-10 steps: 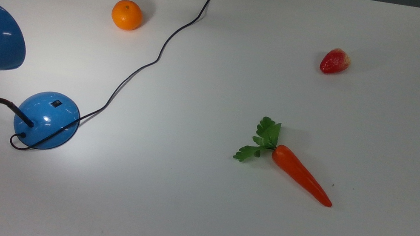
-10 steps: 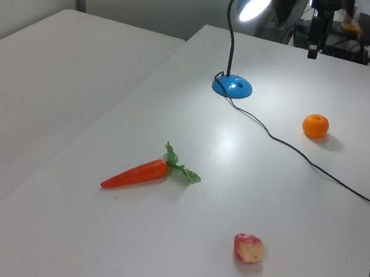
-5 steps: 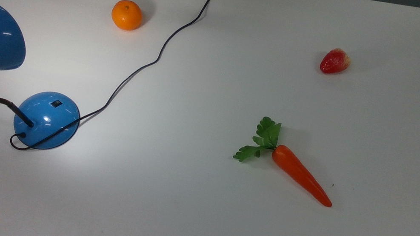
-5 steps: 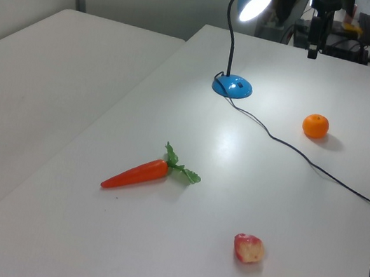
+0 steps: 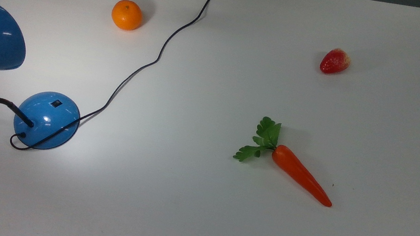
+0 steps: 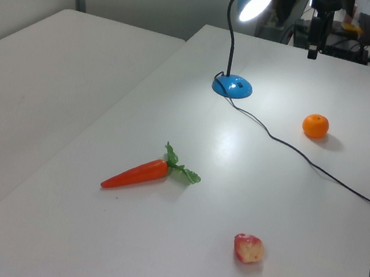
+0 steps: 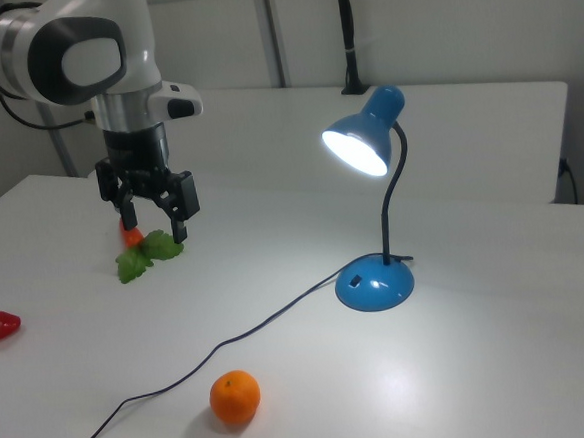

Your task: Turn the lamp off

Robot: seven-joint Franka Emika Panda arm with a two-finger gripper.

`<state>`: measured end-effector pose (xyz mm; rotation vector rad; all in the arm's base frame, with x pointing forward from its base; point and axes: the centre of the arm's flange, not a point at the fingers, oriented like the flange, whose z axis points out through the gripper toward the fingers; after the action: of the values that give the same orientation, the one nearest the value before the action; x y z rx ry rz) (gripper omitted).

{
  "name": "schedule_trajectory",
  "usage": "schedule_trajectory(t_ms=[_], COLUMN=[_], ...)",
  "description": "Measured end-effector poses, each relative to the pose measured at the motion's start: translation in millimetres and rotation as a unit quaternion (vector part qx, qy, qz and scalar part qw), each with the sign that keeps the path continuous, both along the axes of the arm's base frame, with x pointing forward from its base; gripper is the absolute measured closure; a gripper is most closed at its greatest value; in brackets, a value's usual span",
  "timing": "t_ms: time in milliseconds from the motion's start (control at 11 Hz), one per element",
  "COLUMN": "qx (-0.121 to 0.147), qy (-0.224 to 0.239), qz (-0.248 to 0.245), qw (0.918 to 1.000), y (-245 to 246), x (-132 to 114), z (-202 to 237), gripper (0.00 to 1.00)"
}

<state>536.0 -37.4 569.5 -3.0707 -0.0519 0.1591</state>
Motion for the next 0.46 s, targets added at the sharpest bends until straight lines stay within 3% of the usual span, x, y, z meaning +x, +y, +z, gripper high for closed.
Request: schedule_trajectory(t_ms=[91,182,455], qx=[0.0,0.0,0.0], qy=[0.0,0.0,0.0], qz=[0.0,0.0,-0.003], qw=[1.0,1.0,1.0], y=[0.2,0.3,-1.0], x=[0.1,0.1,0.1], z=[-0.2,-0.3,-0.4], gripper=[0.07,0.16,0.65])
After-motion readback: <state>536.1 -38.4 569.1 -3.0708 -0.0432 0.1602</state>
